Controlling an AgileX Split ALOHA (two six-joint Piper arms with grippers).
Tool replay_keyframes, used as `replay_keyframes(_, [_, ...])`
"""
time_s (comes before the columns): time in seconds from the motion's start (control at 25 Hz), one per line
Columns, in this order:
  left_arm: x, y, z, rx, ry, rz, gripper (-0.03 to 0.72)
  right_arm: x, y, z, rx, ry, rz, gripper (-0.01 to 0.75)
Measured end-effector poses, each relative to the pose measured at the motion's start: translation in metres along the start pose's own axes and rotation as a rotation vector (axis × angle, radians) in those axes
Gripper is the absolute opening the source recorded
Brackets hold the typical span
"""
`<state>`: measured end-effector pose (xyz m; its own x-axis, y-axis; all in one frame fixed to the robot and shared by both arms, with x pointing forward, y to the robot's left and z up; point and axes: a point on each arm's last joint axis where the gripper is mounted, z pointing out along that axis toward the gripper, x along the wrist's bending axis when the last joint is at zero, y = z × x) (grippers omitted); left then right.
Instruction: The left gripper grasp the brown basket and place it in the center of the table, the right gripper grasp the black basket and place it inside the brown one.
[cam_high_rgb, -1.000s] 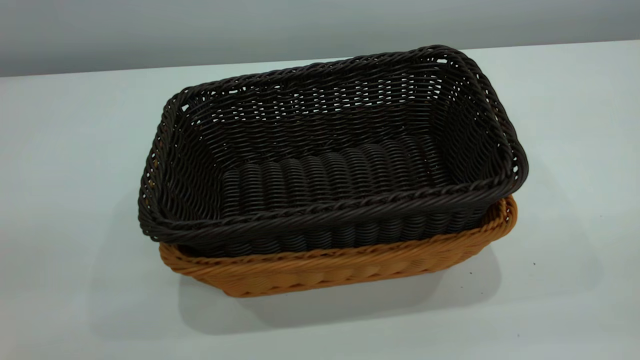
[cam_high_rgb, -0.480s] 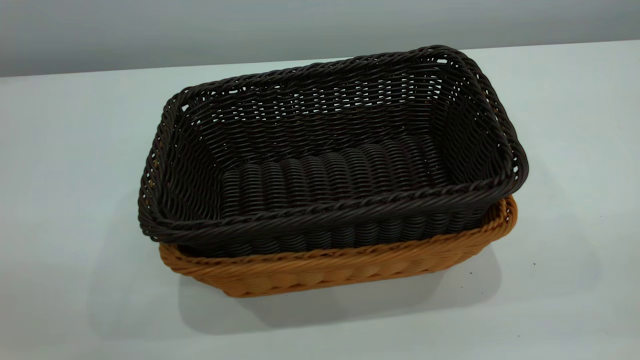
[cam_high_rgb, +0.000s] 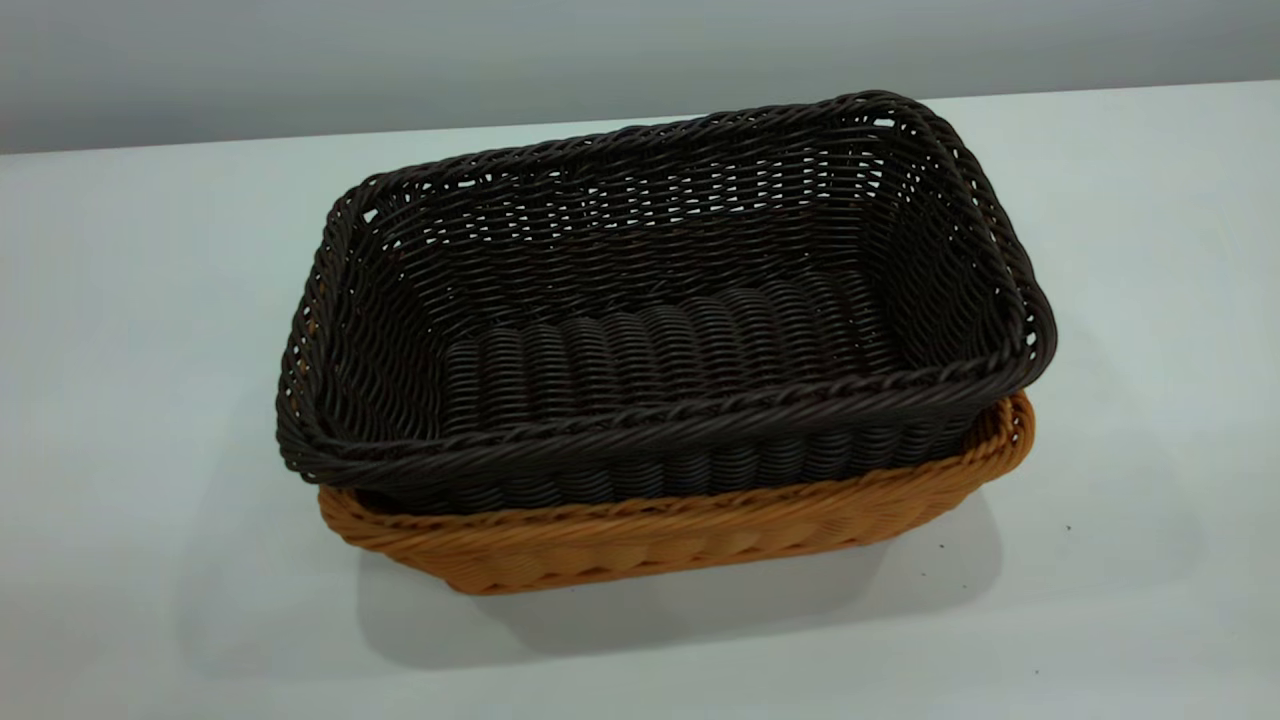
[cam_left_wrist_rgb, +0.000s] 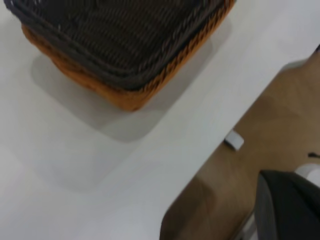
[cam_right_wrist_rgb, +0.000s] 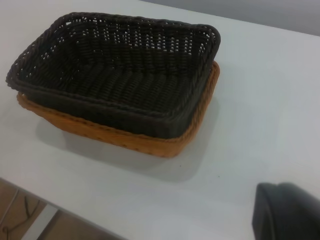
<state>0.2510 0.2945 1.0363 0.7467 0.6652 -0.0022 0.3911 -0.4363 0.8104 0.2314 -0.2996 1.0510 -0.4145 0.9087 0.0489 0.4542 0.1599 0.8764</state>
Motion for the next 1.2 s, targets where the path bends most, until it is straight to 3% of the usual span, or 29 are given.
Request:
replay_keyframes(0.32, [0.0006,-0.0037,-0.0063,-0.054,-0.001,-0.002,-0.001,0.0004,0.0001,0.0002,-0.003,-0.051,0.028,0.000])
replay_keyframes(0.72, [0.0008,-0.0040,-0.0063,-0.054,0.028,-0.021,-0.001,0.0022,0.0008,0.0016,-0.019,-0.342,0.185,0.000])
replay_keyframes(1.0, [0.0016,-0.0047,-0.0074,-0.055,0.197,-0.139,-0.001,0.0012,0.0030,0.0053,-0.009,-0.550,0.307,0.000])
replay_keyframes(1.2, [0.0022,-0.0056,-0.0087,-0.056,0.374,-0.257,-0.001,0.0008,0.0033,0.0059,-0.007,-0.583,0.329,0.000])
